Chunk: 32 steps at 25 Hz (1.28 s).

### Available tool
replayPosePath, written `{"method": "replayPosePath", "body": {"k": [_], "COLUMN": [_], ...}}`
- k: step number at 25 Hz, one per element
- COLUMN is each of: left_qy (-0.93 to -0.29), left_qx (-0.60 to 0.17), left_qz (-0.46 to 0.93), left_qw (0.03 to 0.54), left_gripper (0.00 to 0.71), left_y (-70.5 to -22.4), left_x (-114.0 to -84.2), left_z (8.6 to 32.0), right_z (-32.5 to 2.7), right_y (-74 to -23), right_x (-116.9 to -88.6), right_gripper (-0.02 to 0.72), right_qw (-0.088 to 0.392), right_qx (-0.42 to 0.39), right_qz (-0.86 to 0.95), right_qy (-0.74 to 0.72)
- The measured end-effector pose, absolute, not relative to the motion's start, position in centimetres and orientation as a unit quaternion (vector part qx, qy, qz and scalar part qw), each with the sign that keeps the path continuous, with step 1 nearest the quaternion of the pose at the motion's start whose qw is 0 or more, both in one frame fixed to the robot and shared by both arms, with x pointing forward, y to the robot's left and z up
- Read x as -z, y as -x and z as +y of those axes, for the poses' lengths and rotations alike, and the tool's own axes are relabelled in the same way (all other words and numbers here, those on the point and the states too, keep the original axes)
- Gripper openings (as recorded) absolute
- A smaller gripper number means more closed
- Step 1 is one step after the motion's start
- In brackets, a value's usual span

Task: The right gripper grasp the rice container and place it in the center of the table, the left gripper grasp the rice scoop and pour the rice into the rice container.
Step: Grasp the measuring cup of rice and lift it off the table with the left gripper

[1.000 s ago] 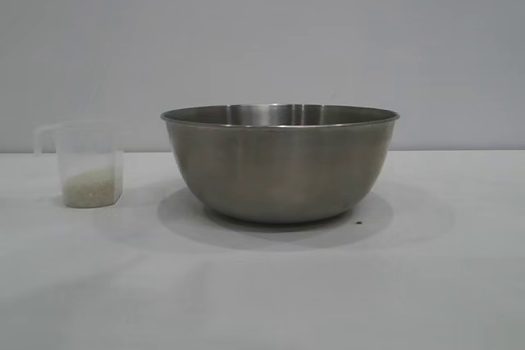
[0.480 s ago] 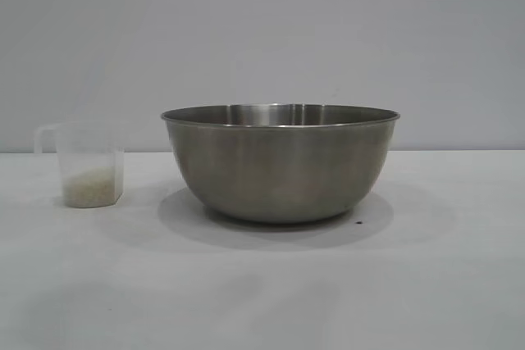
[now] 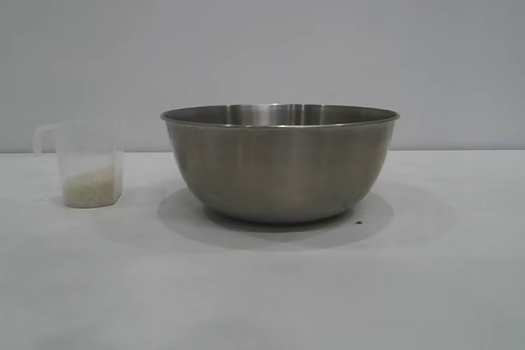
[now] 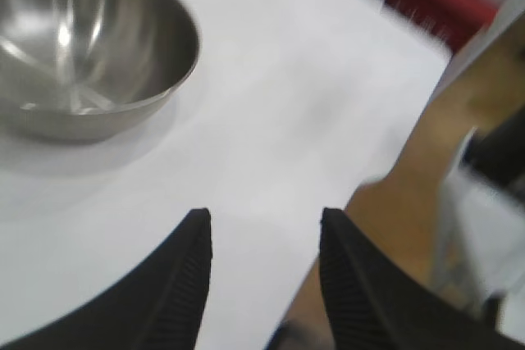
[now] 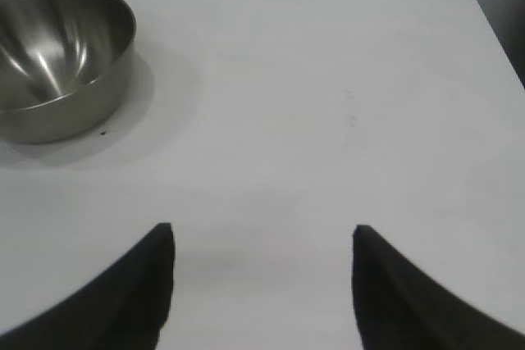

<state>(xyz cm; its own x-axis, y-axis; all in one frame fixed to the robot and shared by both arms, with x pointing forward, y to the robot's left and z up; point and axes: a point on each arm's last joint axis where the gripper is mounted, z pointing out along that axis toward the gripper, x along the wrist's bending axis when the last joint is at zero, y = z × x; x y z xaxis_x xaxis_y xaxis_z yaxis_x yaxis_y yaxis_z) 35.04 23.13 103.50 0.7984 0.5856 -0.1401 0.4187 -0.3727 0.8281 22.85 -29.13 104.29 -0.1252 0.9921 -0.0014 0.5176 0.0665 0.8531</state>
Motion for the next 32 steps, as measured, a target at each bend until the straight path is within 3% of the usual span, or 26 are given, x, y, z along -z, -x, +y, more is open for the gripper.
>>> {"method": "replayPosePath", "body": {"k": [9,15,17,20,25,32], "left_qy": [-0.878,-0.827,-0.782,-0.722,-0.681,-0.639], "left_qx": [-0.231,-0.306,-0.333,-0.366,-0.425,-0.397], "left_qz": [0.305,0.431,0.489,0.533,0.504,0.54], "left_qw": [0.287,0.189,0.197,0.248,0.317,0.379], "left_gripper": [0.269,0.269,0.269,0.269,0.269,0.269], "left_y": [-36.6,-37.4,-37.8,-38.6,-39.5,-39.7], "left_x": [-104.1,-104.0,-104.4,-105.2,-106.9,-107.4], "left_z": [26.4,29.3,29.9,30.0,29.7,29.2], "right_z": [-29.1,-29.1,-29.1,-29.1,-29.1,-29.1], "right_y": [-22.9,-22.9,-22.9,-22.9,-22.9,-22.9], "right_x": [-104.3,-104.3,-104.3,-104.3,-104.3,-104.3], "right_gripper": [0.399,0.399,0.399,0.399,0.399,0.399], "right_qw": [0.324,0.324,0.324,0.324,0.324,0.324], "right_qx": [-0.366,-0.366,-0.366,-0.366,-0.366,-0.366], "right_qz": [0.654,0.654,0.654,0.654,0.654,0.654], "right_qy": [-0.577,-0.577,-0.577,-0.577,-0.577,-0.577]}}
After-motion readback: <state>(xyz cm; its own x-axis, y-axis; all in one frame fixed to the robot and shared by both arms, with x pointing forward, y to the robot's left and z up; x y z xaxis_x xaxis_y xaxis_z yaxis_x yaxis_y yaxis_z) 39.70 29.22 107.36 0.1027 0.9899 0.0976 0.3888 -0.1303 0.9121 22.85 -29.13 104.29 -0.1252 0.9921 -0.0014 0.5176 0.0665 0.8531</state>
